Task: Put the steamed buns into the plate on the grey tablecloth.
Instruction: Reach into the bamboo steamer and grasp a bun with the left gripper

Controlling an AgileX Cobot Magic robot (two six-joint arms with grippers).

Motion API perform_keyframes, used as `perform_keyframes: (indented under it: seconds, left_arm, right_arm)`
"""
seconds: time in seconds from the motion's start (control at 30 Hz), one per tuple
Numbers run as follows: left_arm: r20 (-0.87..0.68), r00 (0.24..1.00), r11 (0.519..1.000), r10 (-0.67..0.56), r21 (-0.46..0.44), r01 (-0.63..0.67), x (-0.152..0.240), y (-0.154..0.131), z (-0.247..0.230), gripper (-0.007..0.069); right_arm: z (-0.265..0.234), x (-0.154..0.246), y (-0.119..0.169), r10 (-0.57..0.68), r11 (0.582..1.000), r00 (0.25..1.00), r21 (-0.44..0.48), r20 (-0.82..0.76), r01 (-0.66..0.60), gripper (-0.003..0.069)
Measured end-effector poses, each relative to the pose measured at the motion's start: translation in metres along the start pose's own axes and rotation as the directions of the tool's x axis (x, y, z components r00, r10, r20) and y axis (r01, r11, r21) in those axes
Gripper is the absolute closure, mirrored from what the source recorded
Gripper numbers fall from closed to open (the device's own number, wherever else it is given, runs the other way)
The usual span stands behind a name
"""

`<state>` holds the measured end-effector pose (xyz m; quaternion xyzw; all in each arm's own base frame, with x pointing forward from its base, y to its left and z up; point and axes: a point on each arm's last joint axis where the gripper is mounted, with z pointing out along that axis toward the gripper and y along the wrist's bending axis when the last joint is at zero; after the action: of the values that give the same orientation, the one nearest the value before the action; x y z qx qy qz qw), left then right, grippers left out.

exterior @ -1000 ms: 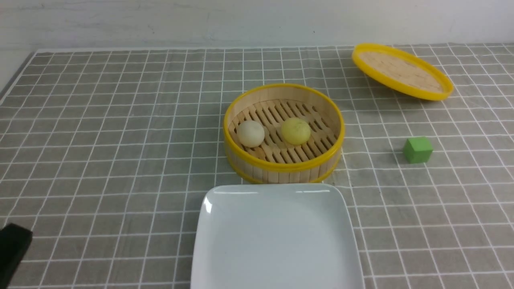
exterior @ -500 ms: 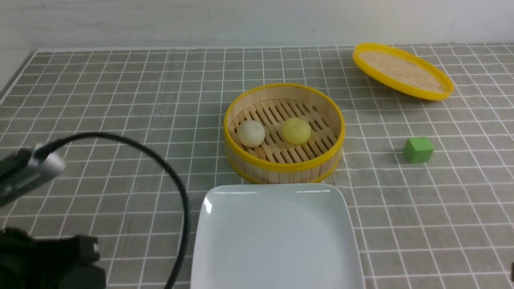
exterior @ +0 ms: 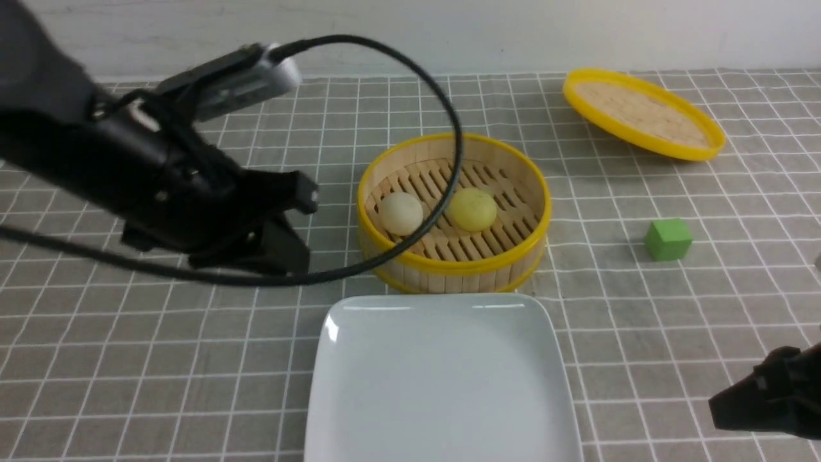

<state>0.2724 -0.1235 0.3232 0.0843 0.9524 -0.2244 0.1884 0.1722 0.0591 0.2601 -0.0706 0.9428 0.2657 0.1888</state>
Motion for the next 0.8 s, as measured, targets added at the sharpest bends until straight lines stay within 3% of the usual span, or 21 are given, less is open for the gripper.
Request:
perform_keyframes:
  seconds: [0.23,0.33,0.57,0.8]
  left_arm:
    - [-0.028,0.997,0.998,0.065,-0.008,-0.065,-0.058,-0.020,0.060,0.0277]
    - [-0.025,0.996,0.997,0.081,-0.014,-0.081,-0.084,-0.022,0.082,0.0220]
    - [-0.047,0.993,0.994,0.108,-0.029,-0.109,-0.116,-0.020,0.120,0.0198]
    - [-0.073,0.989,0.983,0.127,-0.121,-0.135,-0.130,-0.004,0.161,0.0197]
  right_arm:
    - [-0.005,-0.041,0.020,-0.101,0.995,0.995,0.015,0.000,0.101,0.0428]
    - [0.002,-0.060,0.024,-0.117,0.990,0.992,0.070,-0.038,0.119,0.0416]
    - [0.026,-0.062,0.016,-0.074,0.985,0.982,0.141,-0.171,0.099,0.0413]
    - [0.029,-0.062,0.014,-0.057,0.985,0.981,0.150,-0.186,0.086,0.0412]
